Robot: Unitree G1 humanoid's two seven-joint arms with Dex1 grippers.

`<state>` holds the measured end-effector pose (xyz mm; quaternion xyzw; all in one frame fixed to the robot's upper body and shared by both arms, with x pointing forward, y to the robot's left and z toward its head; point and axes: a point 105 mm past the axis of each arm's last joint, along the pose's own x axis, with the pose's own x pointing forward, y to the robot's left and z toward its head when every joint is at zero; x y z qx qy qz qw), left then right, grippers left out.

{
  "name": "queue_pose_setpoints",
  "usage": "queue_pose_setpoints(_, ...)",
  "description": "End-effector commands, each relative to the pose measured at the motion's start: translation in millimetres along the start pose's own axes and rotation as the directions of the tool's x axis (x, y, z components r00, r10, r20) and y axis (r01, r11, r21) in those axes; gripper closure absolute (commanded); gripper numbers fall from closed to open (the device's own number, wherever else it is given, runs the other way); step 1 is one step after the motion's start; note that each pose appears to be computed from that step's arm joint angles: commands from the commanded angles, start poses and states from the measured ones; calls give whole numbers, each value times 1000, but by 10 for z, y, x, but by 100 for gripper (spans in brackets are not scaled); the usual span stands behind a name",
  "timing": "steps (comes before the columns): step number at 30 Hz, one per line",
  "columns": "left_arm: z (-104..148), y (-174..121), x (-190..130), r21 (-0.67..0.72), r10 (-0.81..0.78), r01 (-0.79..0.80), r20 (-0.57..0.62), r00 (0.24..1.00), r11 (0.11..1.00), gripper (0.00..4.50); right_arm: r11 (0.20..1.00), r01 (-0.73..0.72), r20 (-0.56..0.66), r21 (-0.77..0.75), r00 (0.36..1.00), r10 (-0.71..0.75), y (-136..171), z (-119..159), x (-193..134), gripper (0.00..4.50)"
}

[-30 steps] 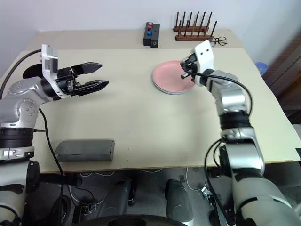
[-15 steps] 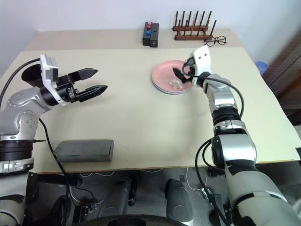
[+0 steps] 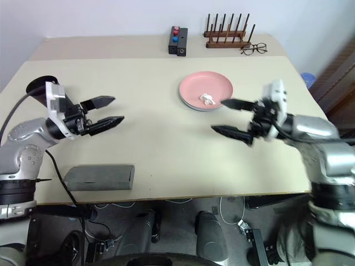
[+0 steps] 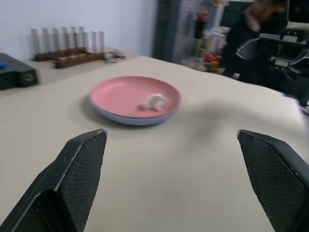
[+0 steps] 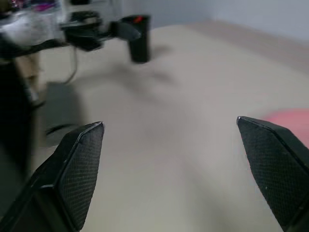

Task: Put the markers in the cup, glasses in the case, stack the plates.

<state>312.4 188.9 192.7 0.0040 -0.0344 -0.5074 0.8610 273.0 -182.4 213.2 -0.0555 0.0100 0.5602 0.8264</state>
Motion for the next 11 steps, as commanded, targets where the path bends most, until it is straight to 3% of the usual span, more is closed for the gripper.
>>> queue_pose_setpoints(1, 1, -25, -17, 12, -25, 26, -28, 999, 1000, 0, 999, -26, 24, -44, 999, 27, 153, 185, -53, 4)
queue_pose_setpoints(4, 30, 19, -3, 16, -22, 22, -5, 1000, 1000, 0, 999, -3, 26, -50, 1000, 5, 201, 209, -27, 4)
queue_pose_setpoints(8, 41, 19, 115, 18, -41, 41, 23, 999, 999, 0, 992, 104, -28, -71, 994, -106, 51, 85, -75, 4)
queue_pose_setpoints(11, 57, 53, 165, 26, -48, 47, 28, 998, 999, 0, 988, 120, -17, -94, 992, -122, -2, 138, -49, 4)
